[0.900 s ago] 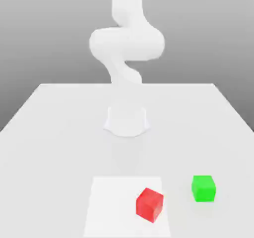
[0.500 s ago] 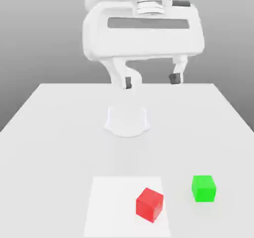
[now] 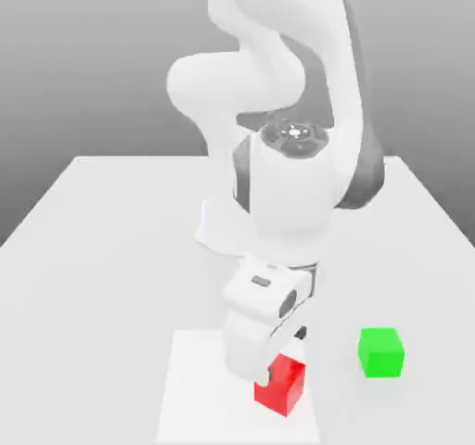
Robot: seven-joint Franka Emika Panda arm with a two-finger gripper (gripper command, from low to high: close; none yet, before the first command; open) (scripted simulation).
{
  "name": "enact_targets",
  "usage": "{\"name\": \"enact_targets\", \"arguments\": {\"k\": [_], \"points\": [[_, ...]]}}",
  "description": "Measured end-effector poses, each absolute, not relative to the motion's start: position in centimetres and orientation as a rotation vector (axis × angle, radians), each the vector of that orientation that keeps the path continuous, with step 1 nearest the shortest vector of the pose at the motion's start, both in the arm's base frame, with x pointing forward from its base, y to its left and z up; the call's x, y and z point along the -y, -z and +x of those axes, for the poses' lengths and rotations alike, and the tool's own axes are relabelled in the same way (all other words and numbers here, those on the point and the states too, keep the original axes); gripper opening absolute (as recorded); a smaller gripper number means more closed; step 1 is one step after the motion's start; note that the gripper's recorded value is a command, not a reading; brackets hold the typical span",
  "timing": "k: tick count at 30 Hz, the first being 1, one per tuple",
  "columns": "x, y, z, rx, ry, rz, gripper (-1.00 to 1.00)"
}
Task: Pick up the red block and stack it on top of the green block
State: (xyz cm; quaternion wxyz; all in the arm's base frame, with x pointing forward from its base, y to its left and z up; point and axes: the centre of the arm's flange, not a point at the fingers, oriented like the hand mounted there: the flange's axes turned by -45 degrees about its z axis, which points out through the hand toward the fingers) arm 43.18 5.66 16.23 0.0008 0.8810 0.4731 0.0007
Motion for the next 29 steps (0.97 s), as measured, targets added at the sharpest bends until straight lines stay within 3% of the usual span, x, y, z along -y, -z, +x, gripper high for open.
{"name": "enact_targets", "arguments": {"k": [1, 8, 13, 20, 22, 26, 27, 29], "points": [[-5.6, -15.1, 43.1, -1.486, -0.001, 2.767, -1.00], [-5.6, -14.9, 43.1, -1.486, 0.002, 2.767, -1.00], [-5.7, -19.8, 43.1, -1.487, 0.001, 2.767, -1.00], [-20.6, -24.1, 36.5, -2.118, 0.002, 2.328, -1.00], [-24.1, -23.2, 34.1, -2.248, 0.002, 2.197, -1.00], [-21.3, -19.0, 35.9, -2.163, 0.002, 2.280, -1.00], [-21.2, -18.3, 35.9, -2.160, 0.003, 2.282, 1.00], [-21.2, -18.3, 35.9, -2.160, 0.003, 2.282, 1.00]]}}
